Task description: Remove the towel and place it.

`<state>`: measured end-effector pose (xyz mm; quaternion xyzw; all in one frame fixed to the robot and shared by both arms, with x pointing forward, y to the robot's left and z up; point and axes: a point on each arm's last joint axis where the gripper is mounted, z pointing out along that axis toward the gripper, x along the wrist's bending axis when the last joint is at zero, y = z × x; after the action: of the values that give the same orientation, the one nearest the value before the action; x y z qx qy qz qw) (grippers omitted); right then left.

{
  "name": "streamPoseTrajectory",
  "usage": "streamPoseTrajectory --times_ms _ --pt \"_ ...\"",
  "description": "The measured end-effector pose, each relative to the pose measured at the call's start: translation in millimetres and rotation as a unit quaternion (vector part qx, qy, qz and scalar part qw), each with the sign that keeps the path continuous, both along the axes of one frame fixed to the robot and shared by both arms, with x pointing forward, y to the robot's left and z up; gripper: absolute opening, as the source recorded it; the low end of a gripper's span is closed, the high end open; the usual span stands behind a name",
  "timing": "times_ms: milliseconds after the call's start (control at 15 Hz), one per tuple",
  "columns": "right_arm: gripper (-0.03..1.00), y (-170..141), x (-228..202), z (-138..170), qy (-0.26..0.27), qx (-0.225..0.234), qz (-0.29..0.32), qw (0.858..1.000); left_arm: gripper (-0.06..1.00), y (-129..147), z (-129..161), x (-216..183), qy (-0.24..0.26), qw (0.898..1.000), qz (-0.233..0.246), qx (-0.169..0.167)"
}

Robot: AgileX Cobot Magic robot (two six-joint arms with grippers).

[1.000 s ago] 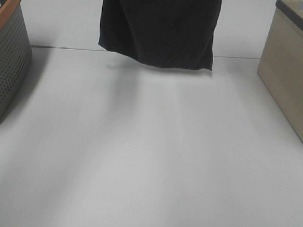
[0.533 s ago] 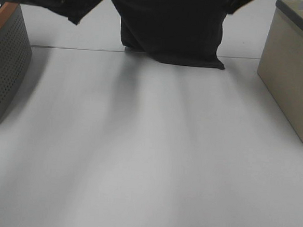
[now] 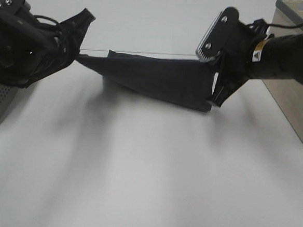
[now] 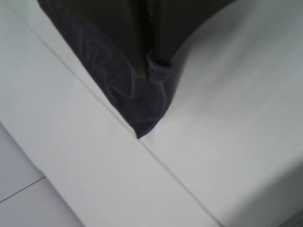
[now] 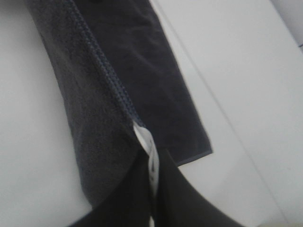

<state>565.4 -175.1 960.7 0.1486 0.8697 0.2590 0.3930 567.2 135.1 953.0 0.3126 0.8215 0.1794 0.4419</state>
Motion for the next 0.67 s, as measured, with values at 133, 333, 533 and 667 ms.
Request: streamPoseTrajectory --times_ms 133,333,533,667 --pt "0.02 6.7 -23.3 -22.3 0.038 -0.018 0.024 0.999 0.00 8.8 -15.6 -19.0 0.039 0.999 -0.013 0.008" --pt "0.02 8.7 -48.7 -43.9 0.084 -0.030 0.036 0.995 0.00 12.9 -39.1 -39.4 0.104 0.994 -0.040 0.001" --pt "0.02 12.6 -57.7 -49.7 0.101 -0.025 0.038 0.994 0.00 16.4 -47.9 -48.1 0.126 0.991 -0.045 0.004" --pt "0.02 17.4 -60.6 -55.6 0.116 -0.021 0.036 0.992 0.00 17.0 -48.7 -48.4 0.131 0.990 -0.046 0.001"
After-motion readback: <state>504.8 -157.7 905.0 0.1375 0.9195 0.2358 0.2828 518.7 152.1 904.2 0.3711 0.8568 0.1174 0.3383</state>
